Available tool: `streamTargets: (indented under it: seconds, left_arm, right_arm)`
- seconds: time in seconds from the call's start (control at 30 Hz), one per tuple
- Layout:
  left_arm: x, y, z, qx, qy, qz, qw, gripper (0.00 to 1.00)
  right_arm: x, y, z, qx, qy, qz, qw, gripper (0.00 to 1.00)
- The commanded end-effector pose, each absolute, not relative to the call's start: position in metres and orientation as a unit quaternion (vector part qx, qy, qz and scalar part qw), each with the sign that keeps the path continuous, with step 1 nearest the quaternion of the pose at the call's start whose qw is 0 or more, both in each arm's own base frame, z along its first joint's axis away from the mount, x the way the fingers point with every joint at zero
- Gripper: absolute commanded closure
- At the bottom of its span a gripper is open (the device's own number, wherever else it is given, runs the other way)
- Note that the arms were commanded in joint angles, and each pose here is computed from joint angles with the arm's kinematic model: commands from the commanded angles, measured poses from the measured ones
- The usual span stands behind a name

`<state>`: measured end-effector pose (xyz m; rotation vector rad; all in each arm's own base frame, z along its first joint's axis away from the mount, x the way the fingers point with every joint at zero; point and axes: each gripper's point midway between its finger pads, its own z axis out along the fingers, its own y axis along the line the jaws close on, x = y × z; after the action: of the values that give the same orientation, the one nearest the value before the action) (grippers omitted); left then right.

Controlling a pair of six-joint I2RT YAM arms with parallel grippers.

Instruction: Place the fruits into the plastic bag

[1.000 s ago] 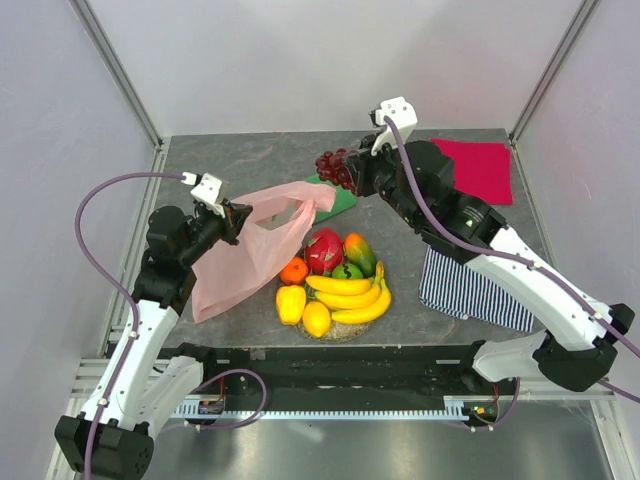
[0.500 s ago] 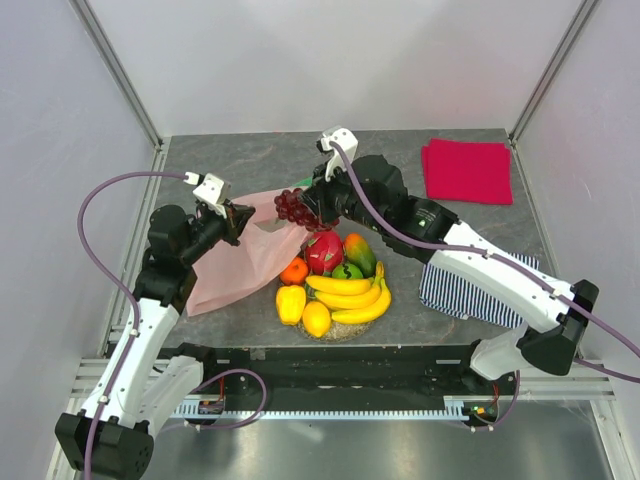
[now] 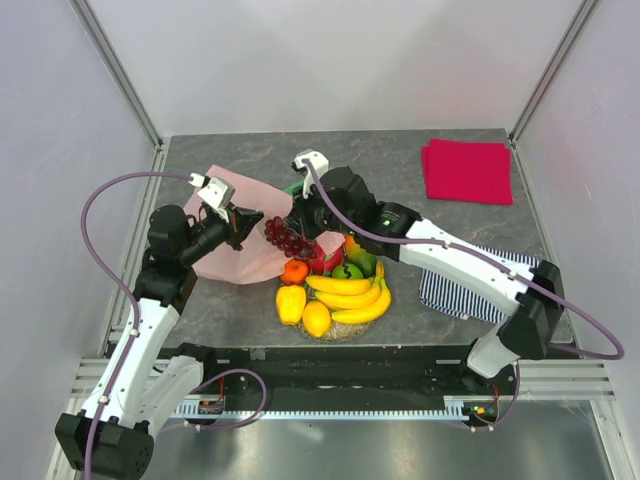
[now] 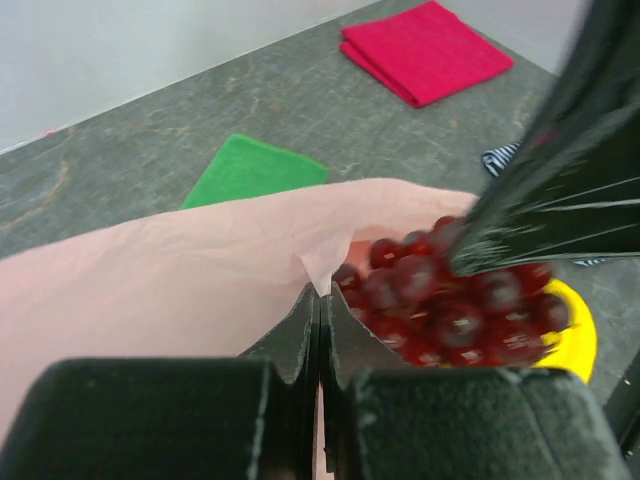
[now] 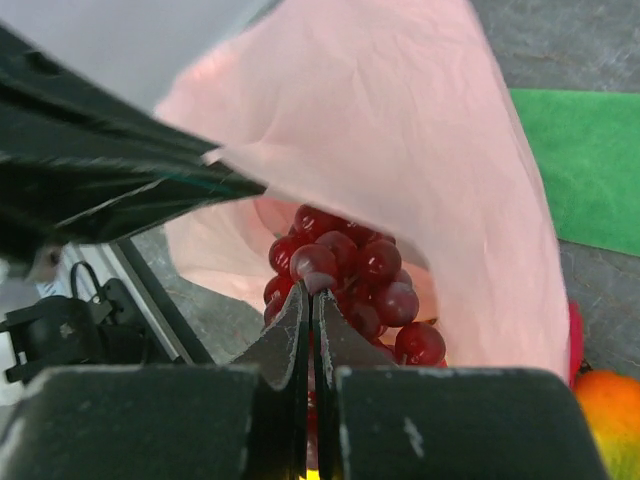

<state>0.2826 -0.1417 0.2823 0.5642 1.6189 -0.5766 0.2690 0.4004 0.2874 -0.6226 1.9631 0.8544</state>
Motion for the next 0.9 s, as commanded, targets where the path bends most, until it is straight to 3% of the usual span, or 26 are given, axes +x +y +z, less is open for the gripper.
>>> streamTargets:
  seconds: [0.0, 0.53, 0.87]
  left_arm:
    - [0.268, -0.158, 0.305, 0.296, 0.658, -0.285, 0.631, 0.99]
    - [0.253, -0.184, 0.289, 0.352, 0.655, -0.348, 0.572, 0.99]
    - [0.28, -0.164, 0.297, 0.254, 0.686, -0.301, 0.611, 0.98]
  right_arm:
    - [0.284, 0.419, 0.315, -0.243, 0.768, 0.361, 0.47, 1.0]
    - [0.365, 0.415, 0.354, -0.197, 0.744, 0.365, 0.524, 1.0]
    - [0.348, 0.443, 0.298, -0.176, 0.759, 0.449, 0.438, 1.0]
